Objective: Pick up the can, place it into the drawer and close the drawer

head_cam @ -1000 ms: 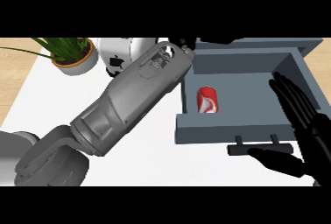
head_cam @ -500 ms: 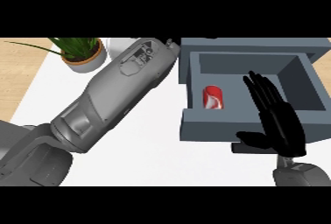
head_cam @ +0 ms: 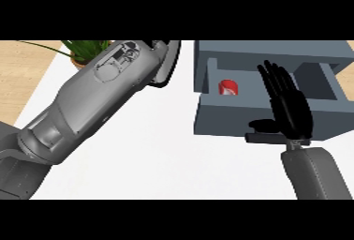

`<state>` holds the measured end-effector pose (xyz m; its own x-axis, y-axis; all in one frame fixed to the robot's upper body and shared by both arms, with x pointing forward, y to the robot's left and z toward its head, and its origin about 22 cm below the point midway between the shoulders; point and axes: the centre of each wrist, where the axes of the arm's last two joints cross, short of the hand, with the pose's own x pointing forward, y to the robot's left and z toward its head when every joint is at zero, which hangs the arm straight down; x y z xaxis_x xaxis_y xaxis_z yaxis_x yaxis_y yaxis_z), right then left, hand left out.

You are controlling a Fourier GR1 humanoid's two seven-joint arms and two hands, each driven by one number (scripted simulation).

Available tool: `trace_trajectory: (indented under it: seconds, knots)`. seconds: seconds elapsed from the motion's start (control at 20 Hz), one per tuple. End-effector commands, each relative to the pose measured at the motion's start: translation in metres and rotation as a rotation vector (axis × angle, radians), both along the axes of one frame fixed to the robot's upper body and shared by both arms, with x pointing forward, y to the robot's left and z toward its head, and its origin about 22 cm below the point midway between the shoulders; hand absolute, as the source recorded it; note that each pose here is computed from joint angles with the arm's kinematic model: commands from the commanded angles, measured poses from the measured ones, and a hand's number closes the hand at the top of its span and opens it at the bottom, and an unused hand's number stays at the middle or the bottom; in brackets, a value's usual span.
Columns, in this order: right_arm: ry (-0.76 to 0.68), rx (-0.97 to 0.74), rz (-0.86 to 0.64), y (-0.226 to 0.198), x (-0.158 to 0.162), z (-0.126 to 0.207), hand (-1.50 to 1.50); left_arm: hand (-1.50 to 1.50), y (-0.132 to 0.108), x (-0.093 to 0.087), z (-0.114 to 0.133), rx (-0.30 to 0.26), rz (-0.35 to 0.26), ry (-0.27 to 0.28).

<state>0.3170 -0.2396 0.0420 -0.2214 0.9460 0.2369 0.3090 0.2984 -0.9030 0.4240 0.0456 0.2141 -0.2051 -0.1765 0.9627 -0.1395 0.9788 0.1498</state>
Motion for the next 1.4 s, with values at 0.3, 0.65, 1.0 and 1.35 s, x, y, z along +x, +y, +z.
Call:
trace_trajectory:
  seconds: [0.3, 0.65, 1.0, 1.35]
  knots:
    - [0.042, -0.049, -0.088, 0.004, 0.034, -0.042, -1.50, -1.50, 0.039, -0.009, 0.001, 0.018, -0.017, 0.018]
    - [-0.040, -0.047, -0.127, 0.010, 0.071, -0.025, -1.50, -1.50, 0.045, -0.021, -0.006, 0.006, -0.010, 0.059]
    - [-0.104, -0.050, -0.157, 0.029, 0.099, -0.017, -1.50, -1.50, 0.074, -0.033, -0.020, 0.012, -0.011, 0.070]
    - [-0.122, -0.061, -0.174, 0.032, 0.129, 0.024, -1.50, -1.50, 0.088, -0.047, -0.016, 0.021, -0.022, 0.063]
